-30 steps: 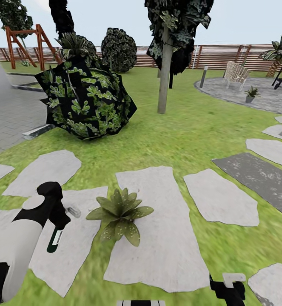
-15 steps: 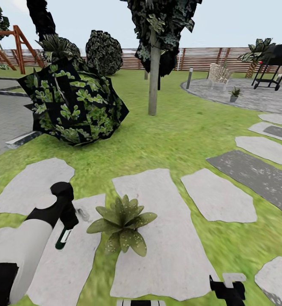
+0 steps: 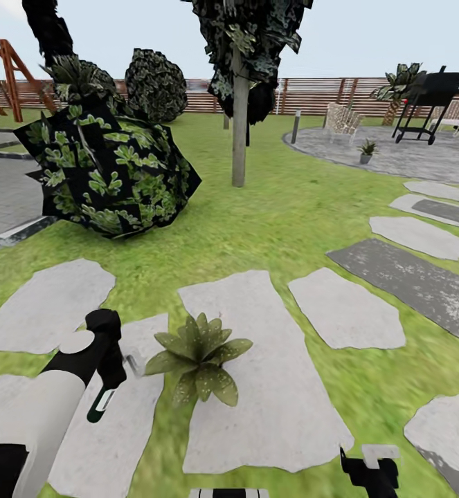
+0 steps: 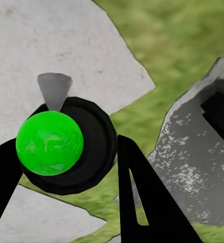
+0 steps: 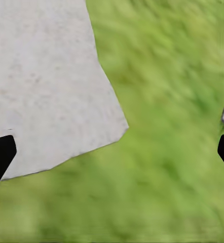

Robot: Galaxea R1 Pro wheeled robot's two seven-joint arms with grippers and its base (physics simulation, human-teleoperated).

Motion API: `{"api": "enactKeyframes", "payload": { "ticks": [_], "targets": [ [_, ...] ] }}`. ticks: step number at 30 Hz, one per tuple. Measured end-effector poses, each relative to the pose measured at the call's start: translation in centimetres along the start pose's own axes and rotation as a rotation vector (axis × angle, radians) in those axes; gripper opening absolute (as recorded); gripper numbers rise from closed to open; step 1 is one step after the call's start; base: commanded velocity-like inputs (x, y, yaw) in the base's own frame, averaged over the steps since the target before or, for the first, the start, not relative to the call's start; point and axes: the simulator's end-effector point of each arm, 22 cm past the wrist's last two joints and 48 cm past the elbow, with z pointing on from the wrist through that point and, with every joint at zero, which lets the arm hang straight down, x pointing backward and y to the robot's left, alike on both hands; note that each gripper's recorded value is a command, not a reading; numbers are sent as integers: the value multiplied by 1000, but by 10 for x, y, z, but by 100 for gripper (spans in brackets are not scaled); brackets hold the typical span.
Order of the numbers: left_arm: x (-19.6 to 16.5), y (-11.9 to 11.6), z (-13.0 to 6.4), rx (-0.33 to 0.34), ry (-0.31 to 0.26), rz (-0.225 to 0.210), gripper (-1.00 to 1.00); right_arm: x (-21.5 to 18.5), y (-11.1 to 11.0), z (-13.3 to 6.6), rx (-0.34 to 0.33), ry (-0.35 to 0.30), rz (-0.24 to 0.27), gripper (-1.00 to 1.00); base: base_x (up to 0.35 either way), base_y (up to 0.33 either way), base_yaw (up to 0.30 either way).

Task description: Pick up the pesticide atomizer in the garden and spray insectifuge to fully cover both potted plants in the garden.

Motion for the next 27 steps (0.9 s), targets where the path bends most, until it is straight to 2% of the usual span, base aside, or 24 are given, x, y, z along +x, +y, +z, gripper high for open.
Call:
{"api": "enactKeyframes", "payload": {
  "ticks": [5,10,16,23,27],
  "targets": [
    [1,1,0,0,1,-9,-100,0,0,0,-2,0,-1,100,-259,239,-271],
    [2,1,0,-2,2,-12,-100,0,1,0,-3,1,-1,100,-51,291,-271],
    [1,0,0,-2,1,-12,-100,0,2,0,-4,-1,0,100,192,243,-270],
    [1,-1,1,1,0,-12,-100,0,1,0,-2,-1,0,100,174,30,-166],
    [11,-20,23,53,18,-11,-100,0,-1,0,-1,-1,-2,100,7,1,-8]
  ]
}}
